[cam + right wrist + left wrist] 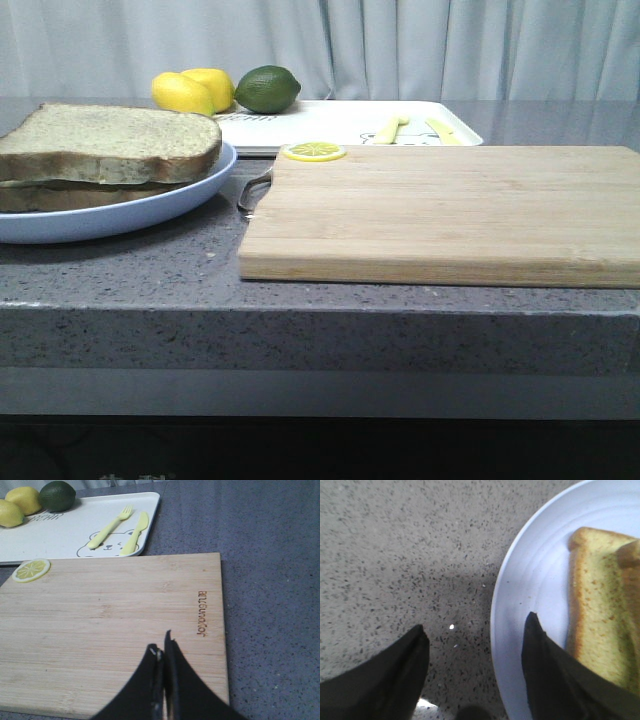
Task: Place bread and move sandwich to tray
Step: 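Grip the rim of the blue plate with the left gripper, then lift the blue plate with the left gripper and carry it toward the white tray, then lower the plate onto the white tray with the left gripper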
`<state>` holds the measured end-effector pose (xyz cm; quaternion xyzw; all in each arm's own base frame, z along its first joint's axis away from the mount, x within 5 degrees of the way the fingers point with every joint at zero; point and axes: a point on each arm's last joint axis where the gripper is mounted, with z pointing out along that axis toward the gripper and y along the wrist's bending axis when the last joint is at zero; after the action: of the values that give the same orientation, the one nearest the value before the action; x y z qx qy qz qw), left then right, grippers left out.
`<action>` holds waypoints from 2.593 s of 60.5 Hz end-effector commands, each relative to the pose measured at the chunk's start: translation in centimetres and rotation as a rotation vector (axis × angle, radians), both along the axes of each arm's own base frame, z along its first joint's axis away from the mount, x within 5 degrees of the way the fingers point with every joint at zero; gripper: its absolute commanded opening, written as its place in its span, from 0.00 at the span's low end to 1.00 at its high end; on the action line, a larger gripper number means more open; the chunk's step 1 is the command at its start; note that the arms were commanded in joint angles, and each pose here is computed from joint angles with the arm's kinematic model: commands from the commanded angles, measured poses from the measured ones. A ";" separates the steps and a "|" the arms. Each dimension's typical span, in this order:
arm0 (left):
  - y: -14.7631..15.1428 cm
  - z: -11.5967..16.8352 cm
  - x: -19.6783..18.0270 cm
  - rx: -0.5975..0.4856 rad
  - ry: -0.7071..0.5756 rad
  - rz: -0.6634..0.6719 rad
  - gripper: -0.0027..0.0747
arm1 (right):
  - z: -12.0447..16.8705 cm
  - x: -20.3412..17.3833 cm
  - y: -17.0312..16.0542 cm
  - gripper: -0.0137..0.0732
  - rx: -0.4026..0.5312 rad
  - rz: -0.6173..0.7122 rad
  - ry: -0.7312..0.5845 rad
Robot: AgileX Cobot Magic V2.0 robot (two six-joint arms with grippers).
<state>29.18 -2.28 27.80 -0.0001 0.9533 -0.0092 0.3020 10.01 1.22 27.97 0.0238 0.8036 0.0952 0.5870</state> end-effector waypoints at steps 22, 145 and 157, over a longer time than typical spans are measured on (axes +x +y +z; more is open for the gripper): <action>-0.6 0.0 1.9 -0.035 -0.045 -0.001 0.55 | 1.6 0.2 -0.2 0.09 0.012 -0.022 -0.103; -7.2 6.2 22.0 -0.653 -0.088 -0.329 0.01 | 1.6 0.2 -0.2 0.09 0.014 -0.024 -0.111; -7.9 4.6 23.1 -0.658 -0.110 -0.332 0.01 | 1.6 0.2 -0.2 0.09 0.014 -0.024 -0.111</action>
<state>53.35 -9.48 26.77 0.0594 0.9100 -0.3163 0.2614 10.03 1.21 28.04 0.0254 0.8011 0.0964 0.5901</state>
